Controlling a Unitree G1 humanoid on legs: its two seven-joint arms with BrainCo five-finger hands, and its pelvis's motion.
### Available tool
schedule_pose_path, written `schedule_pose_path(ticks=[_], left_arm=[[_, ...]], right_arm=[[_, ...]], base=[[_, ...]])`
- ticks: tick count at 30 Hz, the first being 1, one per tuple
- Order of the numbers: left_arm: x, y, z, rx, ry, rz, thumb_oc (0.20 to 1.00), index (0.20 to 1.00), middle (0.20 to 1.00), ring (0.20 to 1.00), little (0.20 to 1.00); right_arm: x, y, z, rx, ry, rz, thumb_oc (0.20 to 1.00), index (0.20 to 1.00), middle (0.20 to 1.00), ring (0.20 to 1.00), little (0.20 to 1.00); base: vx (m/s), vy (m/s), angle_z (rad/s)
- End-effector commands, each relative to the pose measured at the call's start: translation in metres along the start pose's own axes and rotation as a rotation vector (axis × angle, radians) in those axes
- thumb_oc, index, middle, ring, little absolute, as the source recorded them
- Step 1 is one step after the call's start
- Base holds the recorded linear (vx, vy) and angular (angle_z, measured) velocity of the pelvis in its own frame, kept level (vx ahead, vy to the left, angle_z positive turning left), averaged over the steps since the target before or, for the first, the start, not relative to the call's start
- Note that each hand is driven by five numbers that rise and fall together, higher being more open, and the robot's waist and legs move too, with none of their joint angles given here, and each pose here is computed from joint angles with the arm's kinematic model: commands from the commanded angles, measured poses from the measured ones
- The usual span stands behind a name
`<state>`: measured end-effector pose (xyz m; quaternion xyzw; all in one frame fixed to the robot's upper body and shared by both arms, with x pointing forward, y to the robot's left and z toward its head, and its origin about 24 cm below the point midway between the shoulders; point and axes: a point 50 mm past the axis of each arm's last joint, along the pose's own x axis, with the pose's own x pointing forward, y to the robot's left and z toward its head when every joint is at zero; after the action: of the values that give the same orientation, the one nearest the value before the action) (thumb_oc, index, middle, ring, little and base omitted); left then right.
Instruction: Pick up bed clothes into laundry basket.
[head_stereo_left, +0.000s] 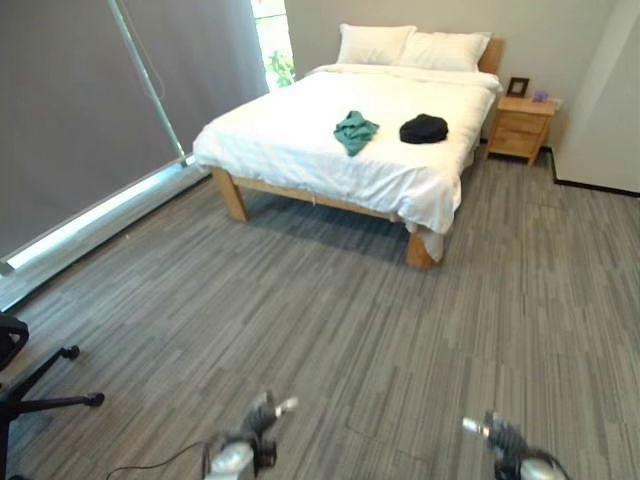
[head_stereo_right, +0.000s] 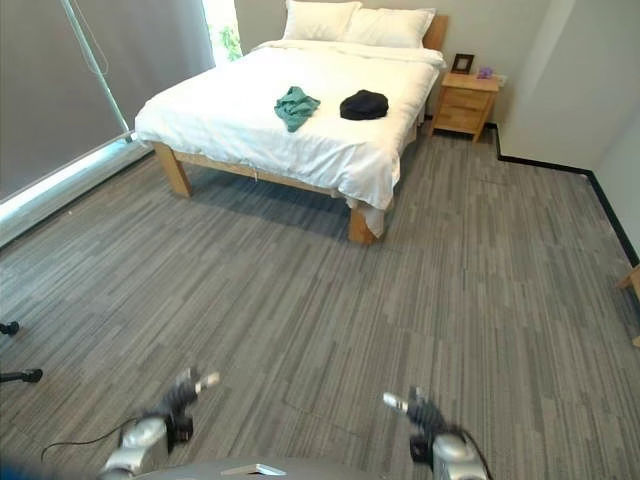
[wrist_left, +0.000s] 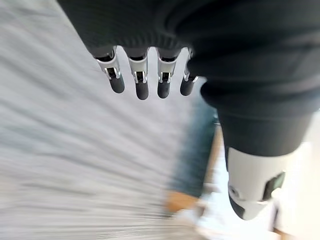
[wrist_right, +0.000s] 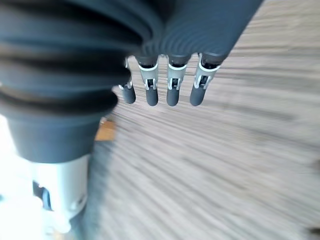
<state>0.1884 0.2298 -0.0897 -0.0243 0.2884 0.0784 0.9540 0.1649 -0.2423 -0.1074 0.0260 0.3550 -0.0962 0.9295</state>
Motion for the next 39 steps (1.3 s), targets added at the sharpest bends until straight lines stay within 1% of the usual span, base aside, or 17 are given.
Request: schedule_pose_path(ticks=[1,2,4,5,8,9,11,12,14,16,20,25,26,31,35,37,39], left_arm=[[-0.005,0.014,0.057,-0.089,-0.297,0.037,1.000,1.000,1.000,1.000,1.000],[-0.006,0.014,0.058,-0.078,-0.304,0.039,1.000,1.000,1.000,1.000,1.000],[-0.008,0.012,0.072,-0.011,-0.368,0.039,1.000,1.000,1.000,1.000,1.000],[-0.008,0.010,0.073,0.004,-0.370,0.026,1.000,1.000,1.000,1.000,1.000],[-0.008,0.009,0.071,-0.009,-0.359,0.017,1.000,1.000,1.000,1.000,1.000],[-0.008,0.006,0.070,0.009,-0.352,0.014,1.000,1.000,1.000,1.000,1.000],[-0.009,0.003,0.071,0.027,-0.363,0.009,1.000,1.000,1.000,1.000,1.000],[-0.008,0.000,0.065,-0.006,-0.336,0.008,1.000,1.000,1.000,1.000,1.000],[-0.007,-0.003,0.064,-0.009,-0.332,0.002,1.000,1.000,1.000,1.000,1.000],[-0.007,-0.008,0.066,-0.008,-0.336,-0.011,1.000,1.000,1.000,1.000,1.000],[-0.007,-0.007,0.069,-0.014,-0.350,0.000,1.000,1.000,1.000,1.000,1.000],[-0.007,0.001,0.084,-0.018,-0.407,0.042,1.000,1.000,1.000,1.000,1.000],[-0.007,0.004,0.093,-0.018,-0.443,0.064,1.000,1.000,1.000,1.000,1.000],[-0.005,0.001,0.097,-0.017,-0.452,0.062,1.000,1.000,1.000,1.000,1.000],[-0.005,-0.003,0.100,-0.013,-0.461,0.047,1.000,1.000,1.000,1.000,1.000],[-0.004,-0.005,0.103,-0.002,-0.470,0.036,1.000,1.000,1.000,1.000,1.000],[-0.004,-0.006,0.105,-0.002,-0.474,0.034,1.000,1.000,1.000,1.000,1.000]], right_arm=[[-0.005,-0.006,0.059,0.155,-0.317,0.011,1.000,1.000,1.000,1.000,1.000],[-0.007,-0.006,0.061,0.140,-0.330,0.010,1.000,1.000,1.000,1.000,1.000],[-0.011,0.006,0.073,0.105,-0.384,0.083,1.000,1.000,1.000,1.000,1.000],[-0.014,0.011,0.077,0.084,-0.402,0.128,1.000,1.000,1.000,1.000,1.000],[-0.018,0.013,0.077,0.080,-0.407,0.152,1.000,1.000,1.000,1.000,1.000],[-0.018,0.017,0.077,0.061,-0.407,0.163,1.000,1.000,1.000,1.000,1.000],[-0.022,0.026,0.078,0.099,-0.420,0.200,1.000,1.000,1.000,1.000,1.000],[-0.023,0.032,0.075,0.100,-0.415,0.221,1.000,1.000,1.000,1.000,1.000],[-0.023,0.035,0.076,0.081,-0.418,0.226,1.000,1.000,1.000,1.000,1.000],[-0.024,0.039,0.081,0.017,-0.443,0.238,1.000,1.000,1.000,1.000,1.000],[-0.027,0.040,0.089,0.065,-0.480,0.254,1.000,1.000,1.000,1.000,1.000],[-0.026,0.031,0.104,0.076,-0.543,0.194,1.000,1.000,1.000,1.000,1.000],[-0.024,0.033,0.112,0.080,-0.561,0.190,1.000,1.000,1.000,1.000,1.000],[-0.021,0.041,0.116,0.050,-0.556,0.217,1.000,1.000,1.000,1.000,1.000],[-0.018,0.051,0.117,0.076,-0.543,0.258,1.000,1.000,1.000,1.000,1.000],[-0.017,0.056,0.124,0.141,-0.559,0.277,1.000,1.000,1.000,1.000,1.000],[-0.017,0.057,0.127,0.160,-0.568,0.279,1.000,1.000,1.000,1.000,1.000]], base=[[0.00,0.014,0.04],[0.00,0.000,0.00],[-0.01,0.009,0.07],[-0.01,0.008,0.05],[0.00,0.000,0.00],[0.00,0.000,0.00],[0.00,0.000,0.00],[0.00,0.000,0.00],[0.00,0.000,0.00],[0.01,0.013,-0.04],[0.00,0.004,-0.01],[0.00,0.000,0.00],[0.00,0.000,0.00],[0.04,0.042,-0.03],[0.06,0.064,-0.03],[0.09,0.131,-0.09],[0.06,0.099,-0.14]])
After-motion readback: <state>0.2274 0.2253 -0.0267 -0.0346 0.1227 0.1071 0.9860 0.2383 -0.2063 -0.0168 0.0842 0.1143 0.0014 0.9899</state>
